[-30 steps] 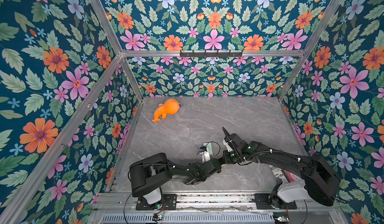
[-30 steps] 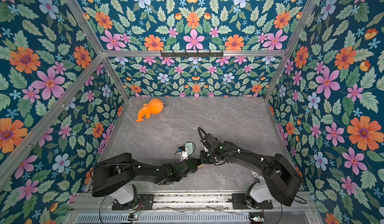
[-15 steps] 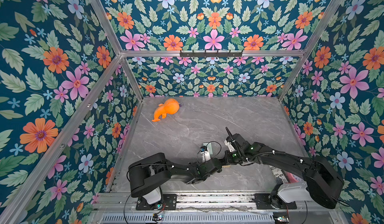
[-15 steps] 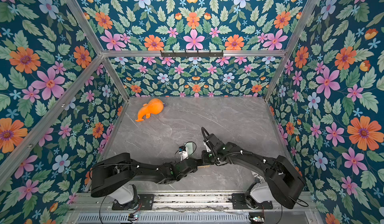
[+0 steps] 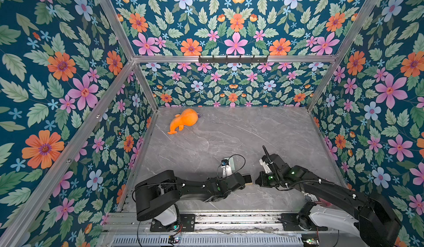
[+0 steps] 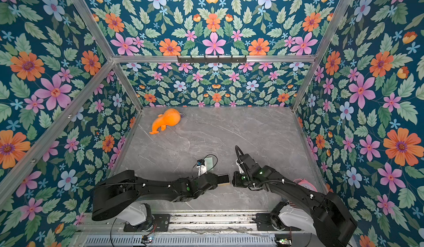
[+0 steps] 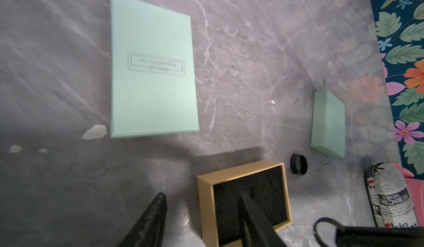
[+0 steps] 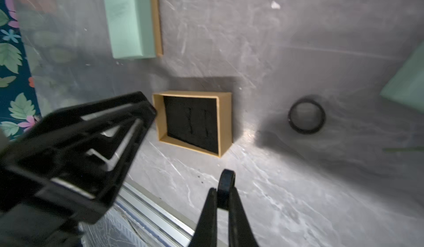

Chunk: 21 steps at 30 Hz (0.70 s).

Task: Take the rings out of the lift-off lid box
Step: Place the ring at the center of the board.

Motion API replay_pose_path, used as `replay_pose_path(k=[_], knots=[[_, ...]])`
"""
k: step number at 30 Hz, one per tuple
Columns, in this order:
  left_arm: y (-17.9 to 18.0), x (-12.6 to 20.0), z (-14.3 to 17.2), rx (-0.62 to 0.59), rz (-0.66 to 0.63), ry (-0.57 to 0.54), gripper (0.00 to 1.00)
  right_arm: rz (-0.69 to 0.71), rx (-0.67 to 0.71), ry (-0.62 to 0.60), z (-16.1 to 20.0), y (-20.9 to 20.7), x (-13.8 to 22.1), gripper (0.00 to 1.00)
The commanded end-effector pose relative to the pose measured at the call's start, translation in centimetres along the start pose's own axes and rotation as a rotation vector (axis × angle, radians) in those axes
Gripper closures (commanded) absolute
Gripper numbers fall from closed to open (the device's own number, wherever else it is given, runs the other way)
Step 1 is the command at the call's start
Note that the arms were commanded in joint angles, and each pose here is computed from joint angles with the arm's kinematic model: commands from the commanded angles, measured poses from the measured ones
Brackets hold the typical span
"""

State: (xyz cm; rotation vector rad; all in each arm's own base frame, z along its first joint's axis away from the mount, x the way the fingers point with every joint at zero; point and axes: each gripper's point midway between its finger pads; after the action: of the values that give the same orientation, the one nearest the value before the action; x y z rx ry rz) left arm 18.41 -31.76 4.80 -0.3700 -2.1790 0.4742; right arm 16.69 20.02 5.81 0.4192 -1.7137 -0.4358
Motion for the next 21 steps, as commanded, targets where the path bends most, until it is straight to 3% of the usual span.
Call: replay_pose_path(k=[1, 9, 21], knots=[[-0.1, 0.6, -0.8, -0.029, -0.011, -0.034, 0.4, 0.008, -0.025, -0.005, 0.3, -0.6, -0.3, 0.95], [-1.8, 2.6, 0.2, 0.014, 0.003, -0.076, 0.15, 0.01, -0.065, 0.012, 0.5, -2.4, -1.8, 0.95], [-3.4, 2.6, 3.2, 0.12, 0.042, -0.056, 0.02, 0.109, -0.078, 0.001, 0.8, -4.7, -2.0, 0.95]])
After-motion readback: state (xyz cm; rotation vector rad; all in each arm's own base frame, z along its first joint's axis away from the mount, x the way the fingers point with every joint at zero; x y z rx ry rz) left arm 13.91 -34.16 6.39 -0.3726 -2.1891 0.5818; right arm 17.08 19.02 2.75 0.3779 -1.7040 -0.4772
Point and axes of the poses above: each gripper's point midway between its finger pads, its own x axis back along the fingers, its own y axis along the line the jaws close on, z = x × y, and after that the axes turned 2 degrees about -x, right-handed
